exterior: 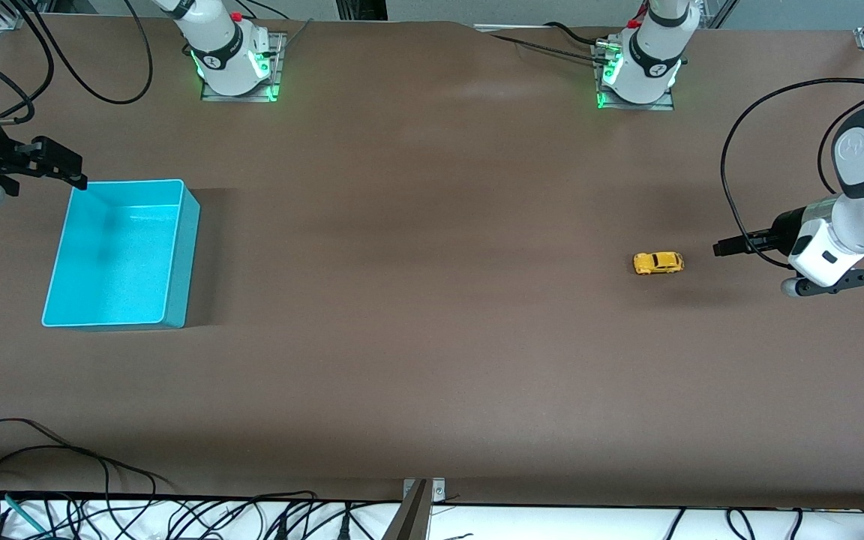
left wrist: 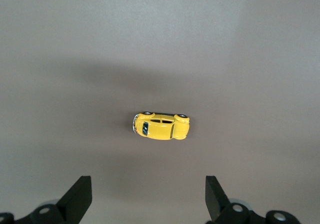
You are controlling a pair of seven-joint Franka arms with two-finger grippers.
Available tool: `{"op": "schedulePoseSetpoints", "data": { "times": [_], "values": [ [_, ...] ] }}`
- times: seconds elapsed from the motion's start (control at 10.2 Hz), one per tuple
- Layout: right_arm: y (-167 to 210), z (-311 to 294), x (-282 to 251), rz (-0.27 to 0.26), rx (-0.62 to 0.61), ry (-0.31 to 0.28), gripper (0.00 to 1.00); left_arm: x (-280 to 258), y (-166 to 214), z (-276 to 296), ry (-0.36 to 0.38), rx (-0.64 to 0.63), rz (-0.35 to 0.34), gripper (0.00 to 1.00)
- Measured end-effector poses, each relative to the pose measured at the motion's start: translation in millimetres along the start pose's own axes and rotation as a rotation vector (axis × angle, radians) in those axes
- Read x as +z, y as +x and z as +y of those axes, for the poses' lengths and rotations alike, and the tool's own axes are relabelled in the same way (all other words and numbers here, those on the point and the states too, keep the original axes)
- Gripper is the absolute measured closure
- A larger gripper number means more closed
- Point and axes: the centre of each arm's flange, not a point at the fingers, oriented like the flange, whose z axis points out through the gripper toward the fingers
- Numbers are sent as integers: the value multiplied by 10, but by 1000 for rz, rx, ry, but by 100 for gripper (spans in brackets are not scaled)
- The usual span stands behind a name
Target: Wind up and store yellow beetle car
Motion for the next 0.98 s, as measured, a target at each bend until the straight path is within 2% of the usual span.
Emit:
{"op": "schedulePoseSetpoints", "data": {
  "times": [0.98],
  "values": [
    [-11,86,3,-1,11,0,0,0,0,0,0,0,0,0]
  ]
}}
